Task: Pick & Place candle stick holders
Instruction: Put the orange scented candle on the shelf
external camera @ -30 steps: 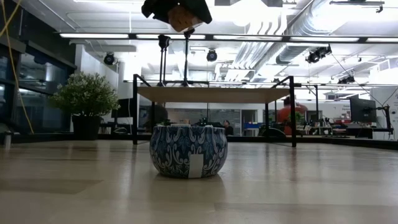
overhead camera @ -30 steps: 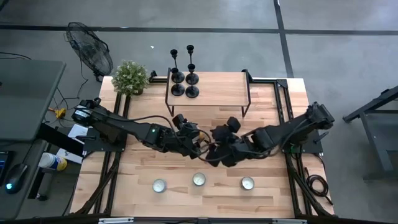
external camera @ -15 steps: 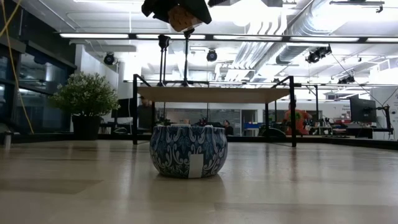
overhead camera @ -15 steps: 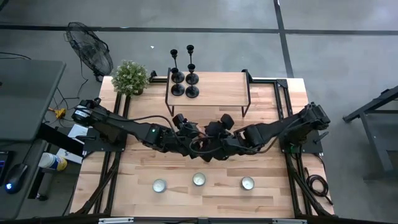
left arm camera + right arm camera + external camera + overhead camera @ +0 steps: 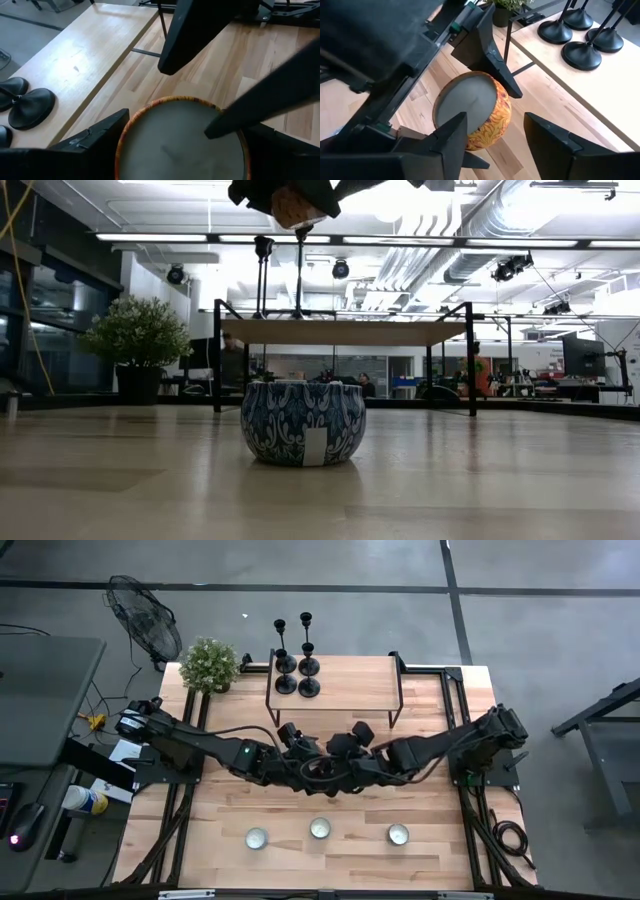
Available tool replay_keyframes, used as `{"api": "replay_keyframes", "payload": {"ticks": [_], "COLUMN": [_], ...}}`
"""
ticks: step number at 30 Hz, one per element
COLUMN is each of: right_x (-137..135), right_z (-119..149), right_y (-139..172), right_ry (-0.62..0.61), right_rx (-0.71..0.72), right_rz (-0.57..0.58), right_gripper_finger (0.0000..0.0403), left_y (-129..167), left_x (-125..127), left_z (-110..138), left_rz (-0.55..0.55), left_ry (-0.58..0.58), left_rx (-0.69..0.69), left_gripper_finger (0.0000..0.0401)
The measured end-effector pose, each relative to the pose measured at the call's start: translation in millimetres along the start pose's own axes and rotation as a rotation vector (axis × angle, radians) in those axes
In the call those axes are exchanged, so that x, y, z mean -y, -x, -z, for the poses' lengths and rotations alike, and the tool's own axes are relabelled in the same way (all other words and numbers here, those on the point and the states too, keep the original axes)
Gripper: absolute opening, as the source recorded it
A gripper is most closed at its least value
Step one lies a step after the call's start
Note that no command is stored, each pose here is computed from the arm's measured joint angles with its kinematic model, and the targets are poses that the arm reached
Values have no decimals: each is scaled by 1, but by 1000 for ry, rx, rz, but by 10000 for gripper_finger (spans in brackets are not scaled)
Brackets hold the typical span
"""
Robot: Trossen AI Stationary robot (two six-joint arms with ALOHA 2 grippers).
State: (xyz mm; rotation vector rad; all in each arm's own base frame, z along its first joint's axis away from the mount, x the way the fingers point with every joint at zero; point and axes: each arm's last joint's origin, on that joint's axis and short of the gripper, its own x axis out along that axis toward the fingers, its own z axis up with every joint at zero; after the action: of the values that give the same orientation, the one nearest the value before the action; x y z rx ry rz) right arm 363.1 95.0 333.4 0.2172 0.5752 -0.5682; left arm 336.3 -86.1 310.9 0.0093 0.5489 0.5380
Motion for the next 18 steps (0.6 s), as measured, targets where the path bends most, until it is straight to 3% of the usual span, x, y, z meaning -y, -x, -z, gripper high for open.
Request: {"api": "replay_keyframes", "payload": {"ticks": [18], "right_x": [7], "right_z": [-4], "right_y": [-8], "right_ry": [6], "right_rx": [-51], "right_rz": [-37], "right_gripper_finger": [88], "left_y": [0], "left_x": [-1], "left_z": [0], "left_rz": [-17], "left_ry": [-20], "left_rx": [4], "left_gripper_finger": [303]}}
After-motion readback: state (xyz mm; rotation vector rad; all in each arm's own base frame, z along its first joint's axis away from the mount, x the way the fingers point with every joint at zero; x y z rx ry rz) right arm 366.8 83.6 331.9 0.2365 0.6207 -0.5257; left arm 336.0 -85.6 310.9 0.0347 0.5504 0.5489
